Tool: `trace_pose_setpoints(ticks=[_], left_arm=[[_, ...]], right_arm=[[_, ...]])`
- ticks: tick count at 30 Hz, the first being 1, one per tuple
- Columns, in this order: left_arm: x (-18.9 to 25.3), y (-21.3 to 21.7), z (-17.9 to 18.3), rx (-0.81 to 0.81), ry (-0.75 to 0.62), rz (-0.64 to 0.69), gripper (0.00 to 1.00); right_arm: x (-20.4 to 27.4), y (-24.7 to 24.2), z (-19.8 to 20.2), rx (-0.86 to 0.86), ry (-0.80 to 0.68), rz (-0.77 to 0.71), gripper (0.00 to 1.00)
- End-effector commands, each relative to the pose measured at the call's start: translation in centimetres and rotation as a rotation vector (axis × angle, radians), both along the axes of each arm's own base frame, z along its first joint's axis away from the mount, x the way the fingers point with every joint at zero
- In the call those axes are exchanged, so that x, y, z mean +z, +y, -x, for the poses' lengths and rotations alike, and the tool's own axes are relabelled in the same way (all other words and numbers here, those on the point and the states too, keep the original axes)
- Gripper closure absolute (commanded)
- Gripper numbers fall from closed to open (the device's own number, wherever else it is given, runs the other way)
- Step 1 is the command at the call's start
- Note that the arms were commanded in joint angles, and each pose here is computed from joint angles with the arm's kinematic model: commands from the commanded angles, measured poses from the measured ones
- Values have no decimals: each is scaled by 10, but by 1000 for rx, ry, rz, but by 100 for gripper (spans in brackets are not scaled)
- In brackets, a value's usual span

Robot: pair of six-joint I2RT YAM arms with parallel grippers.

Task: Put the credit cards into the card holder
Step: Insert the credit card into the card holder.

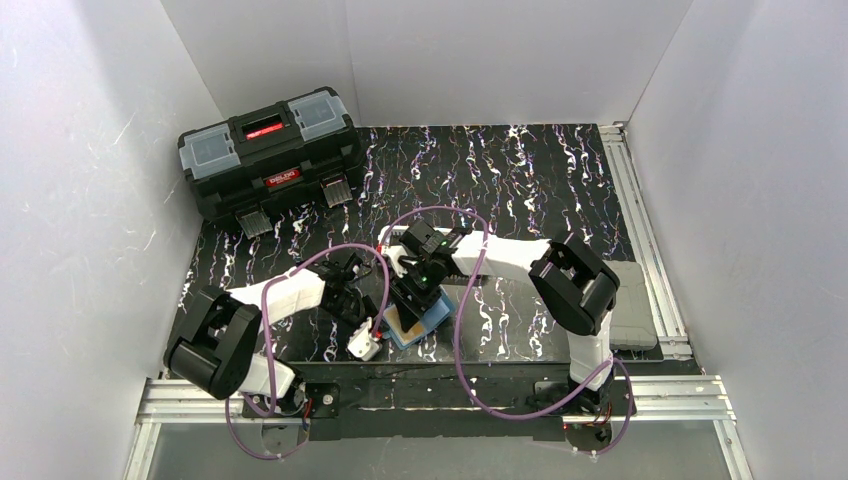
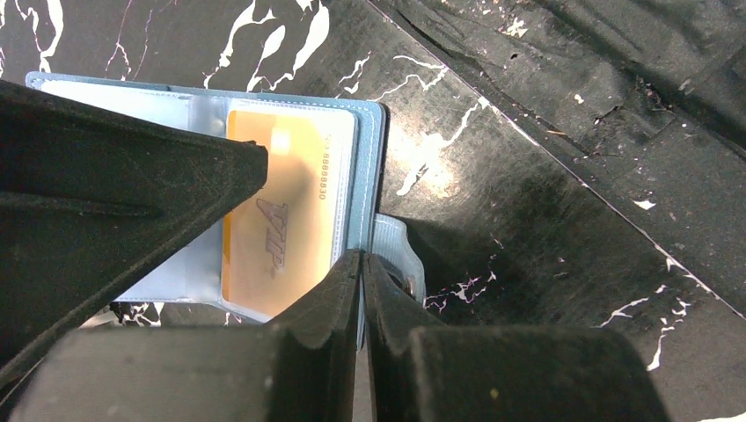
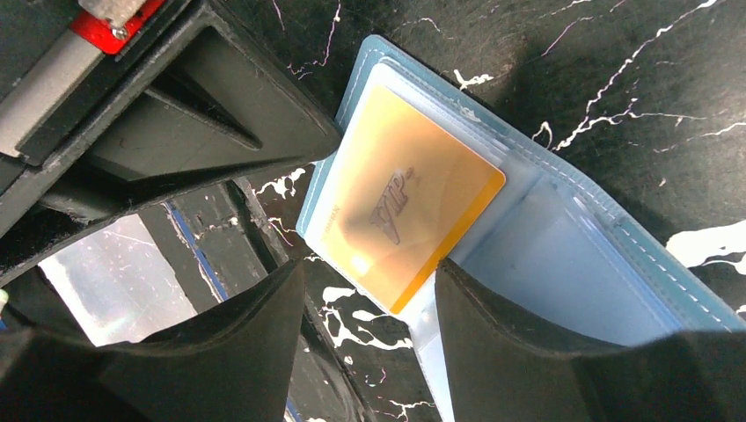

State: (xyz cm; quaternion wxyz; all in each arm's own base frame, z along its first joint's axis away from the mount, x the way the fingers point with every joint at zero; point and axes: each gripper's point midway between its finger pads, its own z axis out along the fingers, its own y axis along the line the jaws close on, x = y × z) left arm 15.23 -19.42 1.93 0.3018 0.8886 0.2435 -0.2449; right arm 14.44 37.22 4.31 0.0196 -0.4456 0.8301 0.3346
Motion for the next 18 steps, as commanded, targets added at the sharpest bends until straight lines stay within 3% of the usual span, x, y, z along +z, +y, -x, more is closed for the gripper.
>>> trace_pose_setpoints(ticks=[1, 4, 12, 18], left_arm=[[3, -2, -1, -124, -137, 41, 91], [9, 0, -2, -122, -168, 41, 80], [34, 11, -1, -74, -225, 14, 72], [61, 18, -14, 85, -240, -3, 70]], right_arm=[[19, 10, -10, -3, -37, -45, 37], [35, 3, -30, -74, -71, -72, 35], [76, -13, -64, -186, -158, -77, 25], [89, -65, -129, -484, -371, 201, 20]])
